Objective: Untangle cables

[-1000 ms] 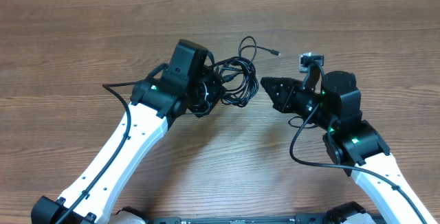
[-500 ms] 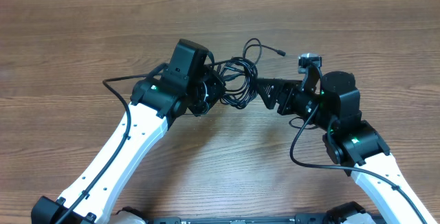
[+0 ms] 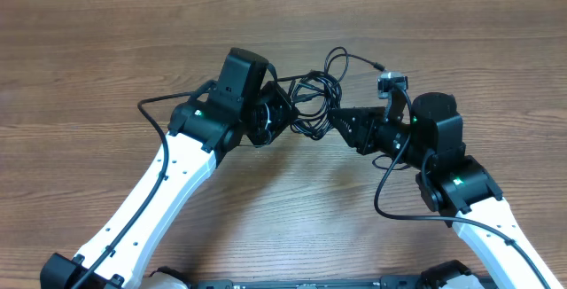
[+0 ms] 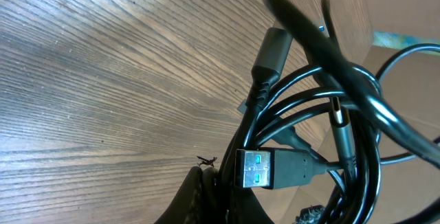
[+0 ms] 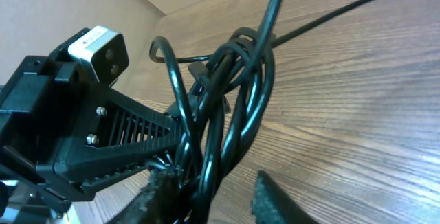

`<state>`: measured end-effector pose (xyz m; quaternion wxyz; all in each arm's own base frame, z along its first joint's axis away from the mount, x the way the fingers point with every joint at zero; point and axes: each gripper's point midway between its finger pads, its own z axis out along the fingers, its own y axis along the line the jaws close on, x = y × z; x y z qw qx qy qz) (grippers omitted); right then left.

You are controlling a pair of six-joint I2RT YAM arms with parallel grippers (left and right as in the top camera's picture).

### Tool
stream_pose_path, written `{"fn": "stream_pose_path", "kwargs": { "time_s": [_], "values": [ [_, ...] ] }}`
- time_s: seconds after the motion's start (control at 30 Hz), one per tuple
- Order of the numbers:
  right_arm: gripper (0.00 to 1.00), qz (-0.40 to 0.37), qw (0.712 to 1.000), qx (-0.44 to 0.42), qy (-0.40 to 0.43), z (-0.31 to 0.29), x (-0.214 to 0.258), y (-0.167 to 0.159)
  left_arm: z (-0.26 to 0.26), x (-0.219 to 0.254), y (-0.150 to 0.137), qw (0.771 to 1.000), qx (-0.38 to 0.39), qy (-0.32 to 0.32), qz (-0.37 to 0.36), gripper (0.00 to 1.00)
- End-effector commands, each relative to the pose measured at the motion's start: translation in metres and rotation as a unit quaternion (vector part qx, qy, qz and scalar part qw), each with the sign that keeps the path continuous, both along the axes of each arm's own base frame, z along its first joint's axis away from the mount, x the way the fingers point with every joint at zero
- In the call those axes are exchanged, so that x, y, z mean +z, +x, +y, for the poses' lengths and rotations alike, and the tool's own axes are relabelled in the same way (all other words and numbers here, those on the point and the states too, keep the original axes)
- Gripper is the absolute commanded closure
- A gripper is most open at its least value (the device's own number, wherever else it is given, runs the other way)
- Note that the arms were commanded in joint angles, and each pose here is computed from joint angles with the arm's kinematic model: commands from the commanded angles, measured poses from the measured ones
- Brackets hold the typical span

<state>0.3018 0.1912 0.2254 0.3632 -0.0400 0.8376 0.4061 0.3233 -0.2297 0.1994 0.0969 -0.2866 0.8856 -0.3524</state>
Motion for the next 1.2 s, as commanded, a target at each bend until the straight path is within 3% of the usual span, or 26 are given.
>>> {"fn": "stream_pose_path", "kwargs": {
  "time_s": [0.0, 0.2, 0.47, 0.53, 0.63, 0.7, 0.87, 0.9, 1.17],
  "values": [
    [0.75, -0.016, 1.000, 0.004, 0.000, 0.001, 0.009, 0.001, -0.010, 0.016, -0.002, 0.999, -0.027, -0.019, -0.020, 0.96],
    [0.96, -0.015, 1.000, 0.000, -0.002, 0.000, 0.008, 0.002, -0.017, 0.016, -0.008, 0.999, -0.038, -0.019, -0.020, 0.96],
    [0.96, -0.015, 1.000, -0.003, -0.002, 0.000, 0.008, 0.003, -0.017, 0.016, -0.008, 0.999, -0.037, -0.017, -0.021, 0.95],
    [0.96, -0.013, 1.000, -0.004, 0.000, 0.000, 0.008, 0.003, -0.014, 0.015, -0.006, 0.999, -0.031, -0.010, -0.024, 0.80],
    [0.96, -0.015, 1.000, -0.006, 0.002, 0.000, 0.010, 0.004, -0.006, 0.010, -0.001, 0.999, -0.012, 0.013, -0.028, 0.69],
    [0.96, -0.013, 1.000, -0.017, 0.004, -0.002, 0.011, 0.006, 0.001, 0.008, 0.004, 0.999, 0.005, 0.032, -0.037, 0.46],
    [0.96, -0.013, 0.999, -0.043, -0.003, -0.009, 0.009, 0.013, 0.010, 0.007, 0.011, 0.997, 0.025, 0.053, -0.048, 0.04],
    [0.96, -0.013, 0.999, -0.047, -0.005, -0.010, 0.008, 0.013, 0.011, 0.007, 0.011, 0.997, 0.026, 0.052, -0.047, 0.00],
    [0.96, -0.014, 0.998, -0.054, -0.009, -0.012, 0.008, 0.015, 0.009, 0.008, 0.011, 0.997, 0.001, 0.047, -0.055, 0.00]
  ]
}}
